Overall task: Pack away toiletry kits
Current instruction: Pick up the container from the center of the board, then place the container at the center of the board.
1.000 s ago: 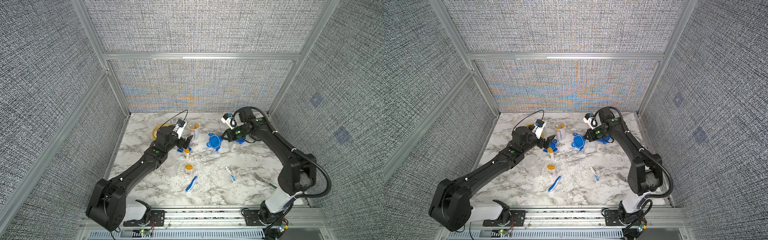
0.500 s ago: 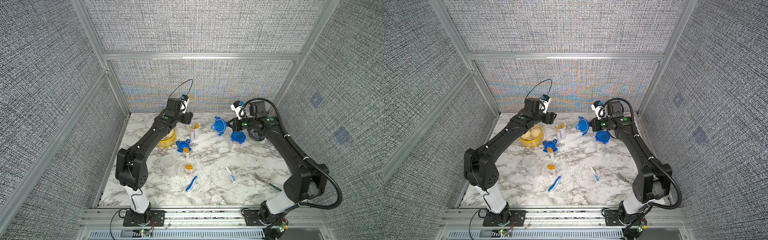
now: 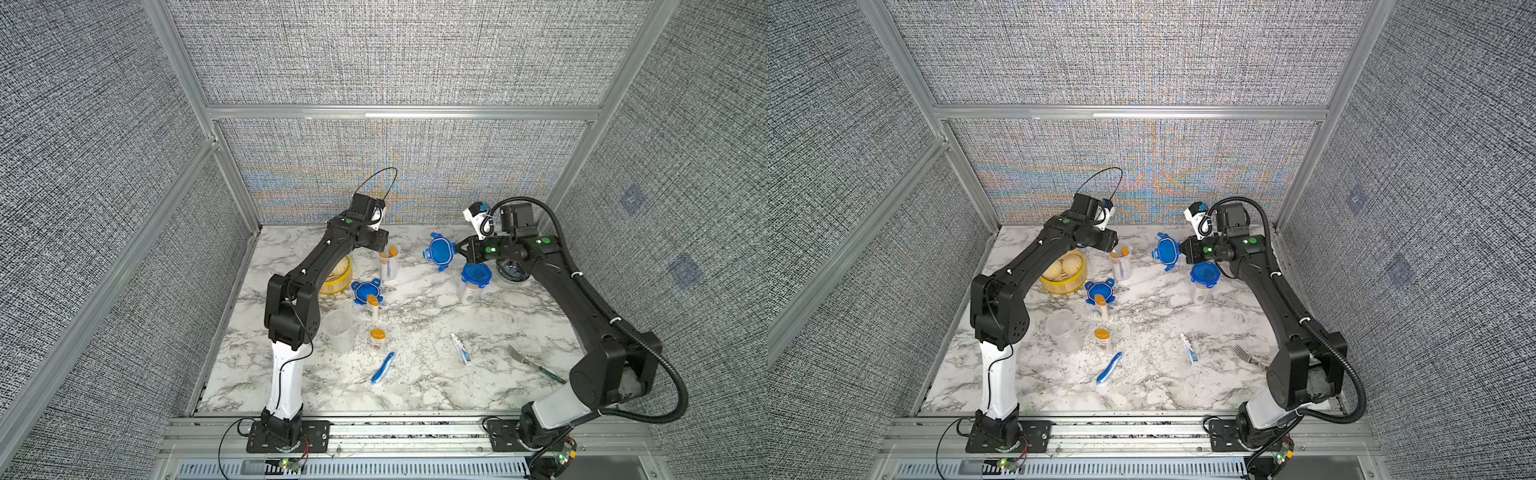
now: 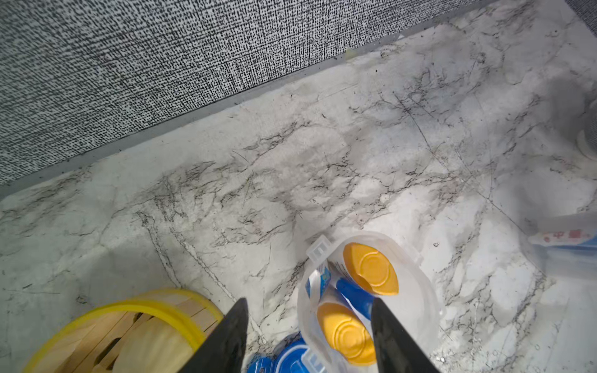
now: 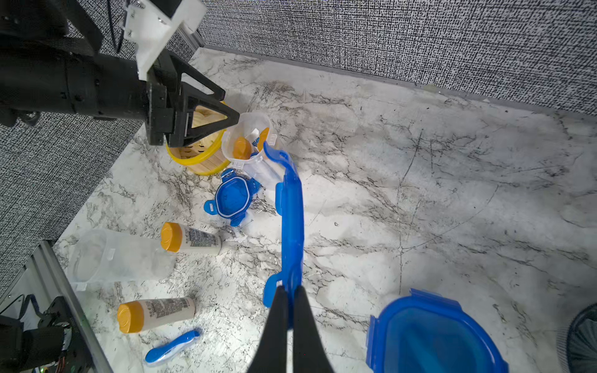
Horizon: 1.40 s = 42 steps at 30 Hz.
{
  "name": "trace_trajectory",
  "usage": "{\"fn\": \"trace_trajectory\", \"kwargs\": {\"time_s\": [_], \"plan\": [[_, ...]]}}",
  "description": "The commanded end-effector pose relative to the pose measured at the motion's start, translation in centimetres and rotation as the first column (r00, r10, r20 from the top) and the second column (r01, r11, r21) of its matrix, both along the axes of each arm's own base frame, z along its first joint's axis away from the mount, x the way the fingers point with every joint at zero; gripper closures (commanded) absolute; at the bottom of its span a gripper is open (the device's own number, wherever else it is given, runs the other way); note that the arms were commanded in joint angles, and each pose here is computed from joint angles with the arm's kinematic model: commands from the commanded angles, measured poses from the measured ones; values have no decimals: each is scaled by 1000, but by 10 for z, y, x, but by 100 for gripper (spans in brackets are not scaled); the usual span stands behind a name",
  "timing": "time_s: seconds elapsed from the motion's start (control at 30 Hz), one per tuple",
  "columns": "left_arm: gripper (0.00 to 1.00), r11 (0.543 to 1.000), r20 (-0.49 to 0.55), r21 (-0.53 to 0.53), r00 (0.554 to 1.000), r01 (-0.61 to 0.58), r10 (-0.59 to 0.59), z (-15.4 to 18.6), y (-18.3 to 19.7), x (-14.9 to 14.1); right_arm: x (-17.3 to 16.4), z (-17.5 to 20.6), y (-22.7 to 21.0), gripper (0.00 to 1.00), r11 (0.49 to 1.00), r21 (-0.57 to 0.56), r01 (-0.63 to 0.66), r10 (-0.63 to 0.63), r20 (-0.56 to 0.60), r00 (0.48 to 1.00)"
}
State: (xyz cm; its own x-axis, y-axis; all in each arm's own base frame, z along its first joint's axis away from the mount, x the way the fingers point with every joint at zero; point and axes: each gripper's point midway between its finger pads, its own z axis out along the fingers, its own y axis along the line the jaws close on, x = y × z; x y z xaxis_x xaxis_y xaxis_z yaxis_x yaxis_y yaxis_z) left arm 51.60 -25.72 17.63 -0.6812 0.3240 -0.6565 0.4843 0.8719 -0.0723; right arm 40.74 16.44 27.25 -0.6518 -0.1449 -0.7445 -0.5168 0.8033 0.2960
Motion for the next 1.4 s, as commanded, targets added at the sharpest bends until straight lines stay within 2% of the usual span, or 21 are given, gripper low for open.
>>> {"fn": "trace_trajectory", "kwargs": {"time_s": [0.0,0.17,0.4,0.6,0.67,0.8,0.9,1.03,1.37], "plan": [[46,1000,-34,23,999,-13,14,-10,2,0,0,7,1,100,1000,10,0,0,26,1000],[56,999,-60,39,998,1,1,-25,0,3,-2,11,1,100,1000,13,-3,2,37,999],[62,996,-65,76,997,36,-31,-40,-1,7,-4,13,2,100,1000,19,-7,6,40,999],[81,991,-69,40,990,127,-124,-37,-14,0,-6,13,0,100,1000,15,-3,3,40,999],[91,988,-59,25,986,155,-154,-30,-19,-4,-6,14,0,100,1000,16,0,-1,42,999],[100,984,-58,-18,982,179,-180,-18,-27,-14,-10,17,-1,100,1000,17,3,-4,47,999],[100,979,-69,-14,977,202,-202,-11,-35,-31,-15,17,-4,100,1000,11,13,-13,50,999],[100,964,-107,30,960,265,-260,-9,-55,-74,-23,15,-10,100,999,3,36,-36,39,999],[100,921,-315,186,908,343,-274,-25,-55,-161,-47,0,-43,100,985,-54,166,-166,8,986]]}}
